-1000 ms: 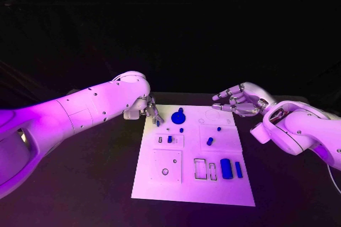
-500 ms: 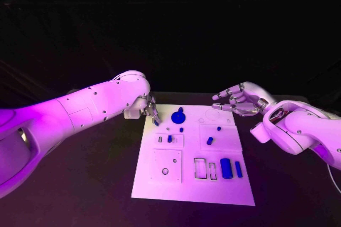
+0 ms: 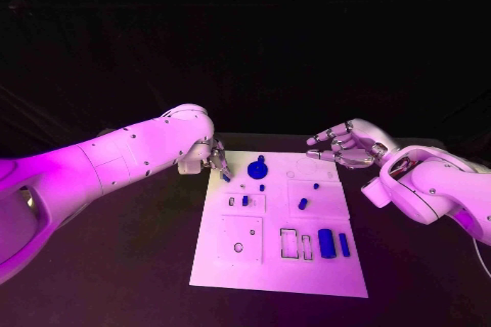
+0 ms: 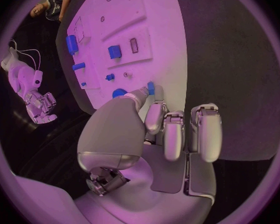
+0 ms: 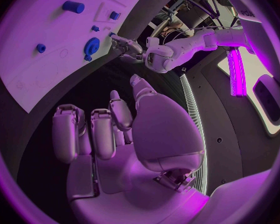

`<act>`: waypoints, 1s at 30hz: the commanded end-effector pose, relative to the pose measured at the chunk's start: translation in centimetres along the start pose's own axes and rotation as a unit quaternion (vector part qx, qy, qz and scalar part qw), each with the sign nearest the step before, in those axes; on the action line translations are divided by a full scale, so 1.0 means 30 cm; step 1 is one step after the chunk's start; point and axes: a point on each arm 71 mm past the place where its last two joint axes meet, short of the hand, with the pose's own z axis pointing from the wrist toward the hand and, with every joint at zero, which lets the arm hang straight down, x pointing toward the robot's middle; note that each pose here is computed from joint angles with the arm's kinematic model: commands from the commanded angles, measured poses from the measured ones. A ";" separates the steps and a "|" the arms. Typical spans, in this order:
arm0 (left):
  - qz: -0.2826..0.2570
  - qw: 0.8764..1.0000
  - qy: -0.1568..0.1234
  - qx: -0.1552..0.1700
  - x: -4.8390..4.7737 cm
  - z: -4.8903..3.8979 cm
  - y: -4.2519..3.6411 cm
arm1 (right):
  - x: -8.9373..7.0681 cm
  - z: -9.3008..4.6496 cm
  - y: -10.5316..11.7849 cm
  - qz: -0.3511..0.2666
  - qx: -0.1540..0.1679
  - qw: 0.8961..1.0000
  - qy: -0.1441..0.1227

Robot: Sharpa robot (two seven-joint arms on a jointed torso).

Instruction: Assemble the parts on the task board

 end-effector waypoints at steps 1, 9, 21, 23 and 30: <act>-0.025 0.999 -0.015 0.023 0.003 -0.017 -0.010 | 0.005 -0.001 0.001 -0.002 -0.002 1.000 0.008; -0.041 0.997 -0.041 0.053 0.022 -0.073 -0.003 | 0.004 -0.001 -0.001 -0.002 0.000 1.000 0.008; -0.047 0.995 -0.048 0.073 0.126 -0.107 0.036 | 0.005 0.000 -0.005 -0.002 0.001 1.000 0.009; -0.045 0.995 -0.046 0.076 0.149 -0.108 0.036 | 0.005 0.000 -0.005 -0.002 0.001 1.000 0.009; -0.036 0.996 -0.041 0.077 0.191 -0.104 0.036 | 0.007 0.000 -0.006 -0.001 0.002 1.000 0.010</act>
